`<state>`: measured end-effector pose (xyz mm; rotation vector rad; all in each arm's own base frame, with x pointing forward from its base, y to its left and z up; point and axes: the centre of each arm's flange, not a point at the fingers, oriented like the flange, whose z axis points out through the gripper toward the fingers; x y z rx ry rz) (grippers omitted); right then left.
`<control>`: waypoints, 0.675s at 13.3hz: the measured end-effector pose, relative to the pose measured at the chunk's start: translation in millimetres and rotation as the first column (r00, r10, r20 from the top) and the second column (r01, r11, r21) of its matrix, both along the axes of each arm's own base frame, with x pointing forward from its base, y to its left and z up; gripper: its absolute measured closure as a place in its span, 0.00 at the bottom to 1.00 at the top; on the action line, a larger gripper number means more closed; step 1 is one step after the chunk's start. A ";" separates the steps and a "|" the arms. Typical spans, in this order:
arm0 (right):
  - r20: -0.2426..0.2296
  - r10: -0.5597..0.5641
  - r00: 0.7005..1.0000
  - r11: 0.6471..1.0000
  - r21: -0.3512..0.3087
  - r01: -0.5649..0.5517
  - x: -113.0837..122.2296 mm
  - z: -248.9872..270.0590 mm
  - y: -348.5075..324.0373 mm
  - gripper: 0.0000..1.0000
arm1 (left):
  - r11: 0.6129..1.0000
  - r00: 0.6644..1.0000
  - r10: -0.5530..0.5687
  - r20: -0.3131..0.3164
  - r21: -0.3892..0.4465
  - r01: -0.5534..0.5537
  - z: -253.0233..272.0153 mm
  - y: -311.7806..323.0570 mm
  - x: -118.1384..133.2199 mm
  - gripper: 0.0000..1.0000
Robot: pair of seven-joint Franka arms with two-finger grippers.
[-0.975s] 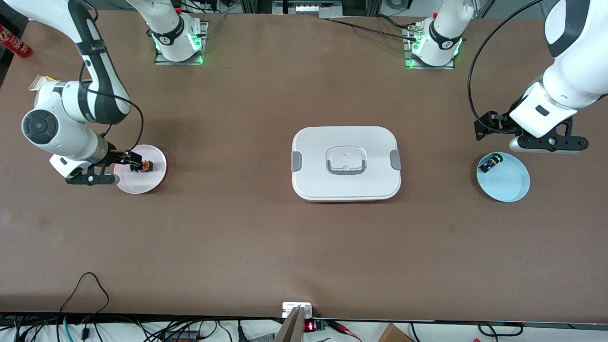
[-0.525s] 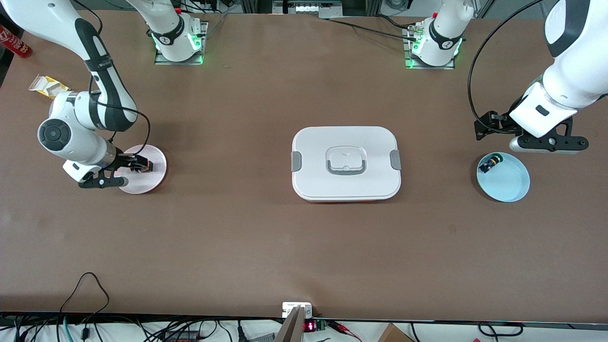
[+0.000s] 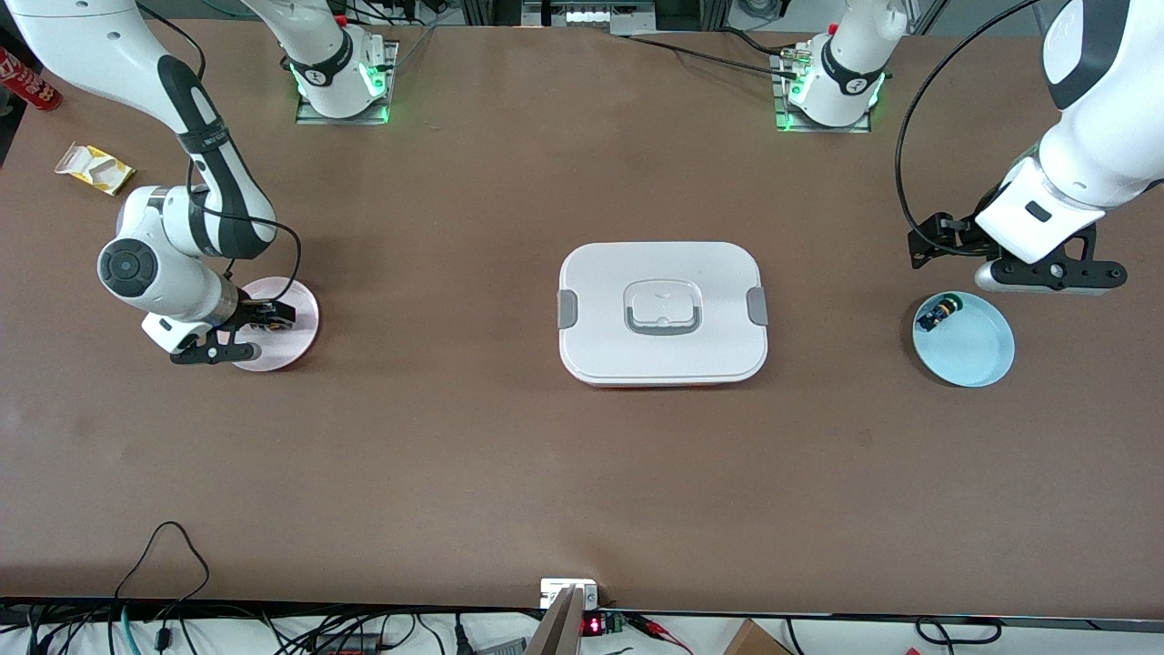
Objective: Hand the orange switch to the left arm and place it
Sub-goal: 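Lower the right gripper over the orange switch on the white plate, then close the right gripper on the orange switch and lift it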
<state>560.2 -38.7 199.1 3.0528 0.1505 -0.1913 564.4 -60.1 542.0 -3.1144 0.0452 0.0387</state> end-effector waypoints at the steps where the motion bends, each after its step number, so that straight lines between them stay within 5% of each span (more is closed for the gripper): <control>1: -0.009 -0.002 1.000 1.000 0.002 0.002 -2.7 -4.4 0.2 0.00 | 1.000 1.000 0.000 0.000 0.000 0.000 0.0 0.0 0.0 0.00; 9: -0.048 -0.002 0.999 1.000 0.005 0.002 -11.6 -24.0 0.9 0.00 | 1.000 1.000 0.000 0.000 0.000 0.000 0.1 0.0 0.0 0.00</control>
